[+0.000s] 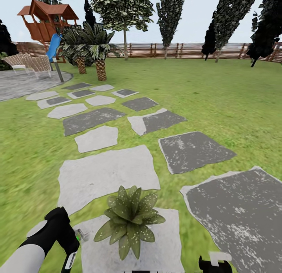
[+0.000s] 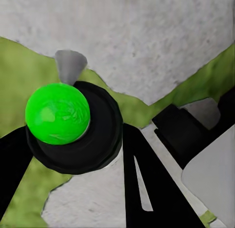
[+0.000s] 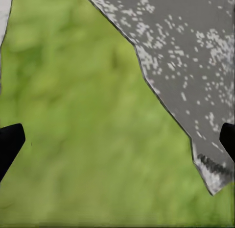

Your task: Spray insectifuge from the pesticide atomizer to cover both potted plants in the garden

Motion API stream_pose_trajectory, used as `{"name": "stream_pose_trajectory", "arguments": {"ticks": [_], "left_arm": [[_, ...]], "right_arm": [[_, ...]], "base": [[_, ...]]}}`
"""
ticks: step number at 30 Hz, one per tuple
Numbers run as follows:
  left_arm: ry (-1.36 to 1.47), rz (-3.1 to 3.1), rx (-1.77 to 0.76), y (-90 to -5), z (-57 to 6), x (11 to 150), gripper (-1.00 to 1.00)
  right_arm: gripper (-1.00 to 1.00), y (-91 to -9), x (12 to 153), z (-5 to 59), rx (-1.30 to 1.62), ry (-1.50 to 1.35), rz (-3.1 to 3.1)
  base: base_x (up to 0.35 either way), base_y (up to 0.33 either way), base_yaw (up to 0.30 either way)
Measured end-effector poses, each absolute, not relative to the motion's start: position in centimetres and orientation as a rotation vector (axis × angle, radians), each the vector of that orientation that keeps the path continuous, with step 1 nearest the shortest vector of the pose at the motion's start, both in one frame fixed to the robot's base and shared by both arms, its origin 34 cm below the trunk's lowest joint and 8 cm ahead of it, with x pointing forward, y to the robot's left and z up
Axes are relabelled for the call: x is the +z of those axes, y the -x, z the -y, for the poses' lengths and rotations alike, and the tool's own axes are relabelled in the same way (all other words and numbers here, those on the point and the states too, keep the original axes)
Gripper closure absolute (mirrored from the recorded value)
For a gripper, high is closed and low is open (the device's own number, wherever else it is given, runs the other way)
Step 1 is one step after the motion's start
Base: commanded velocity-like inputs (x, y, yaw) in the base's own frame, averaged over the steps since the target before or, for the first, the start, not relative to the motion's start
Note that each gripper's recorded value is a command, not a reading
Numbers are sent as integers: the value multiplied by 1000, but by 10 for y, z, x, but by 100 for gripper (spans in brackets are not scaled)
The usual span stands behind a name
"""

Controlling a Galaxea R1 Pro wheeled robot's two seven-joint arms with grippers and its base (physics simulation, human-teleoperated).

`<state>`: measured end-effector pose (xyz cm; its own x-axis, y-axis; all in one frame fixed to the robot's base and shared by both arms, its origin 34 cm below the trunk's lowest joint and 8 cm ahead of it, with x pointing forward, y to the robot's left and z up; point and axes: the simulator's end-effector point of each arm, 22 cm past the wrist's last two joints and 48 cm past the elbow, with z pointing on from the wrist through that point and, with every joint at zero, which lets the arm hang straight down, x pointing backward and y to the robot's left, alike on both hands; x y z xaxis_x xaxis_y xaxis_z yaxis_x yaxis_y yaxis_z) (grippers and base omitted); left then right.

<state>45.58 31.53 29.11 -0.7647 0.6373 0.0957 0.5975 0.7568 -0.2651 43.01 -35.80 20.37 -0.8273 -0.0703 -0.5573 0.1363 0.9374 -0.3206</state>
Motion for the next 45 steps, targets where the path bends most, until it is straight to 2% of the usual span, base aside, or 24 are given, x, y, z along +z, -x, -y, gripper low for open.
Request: {"name": "stream_pose_trajectory", "arguments": {"ticks": [9,15,26,38,45], "left_arm": [[990,2780,332,-464,-315,296,100],[999,2748,397,-464,-307,305,100],[999,2752,397,-471,-305,310,100],[1113,2639,353,-469,-301,323,100],[1109,2642,354,-469,-300,323,100]], "right_arm": [[-100,-430,203,357,-467,-45,-2503],[-100,-430,204,357,-467,-46,-2503],[-100,-430,204,358,-468,-47,-2502],[-100,-430,204,362,-475,-46,-2500],[-100,-430,204,362,-475,-48,-2501]], "base": [[-251,61,-46],[-55,20,0],[219,156,-130],[13,22,-12],[125,181,-264]]}}
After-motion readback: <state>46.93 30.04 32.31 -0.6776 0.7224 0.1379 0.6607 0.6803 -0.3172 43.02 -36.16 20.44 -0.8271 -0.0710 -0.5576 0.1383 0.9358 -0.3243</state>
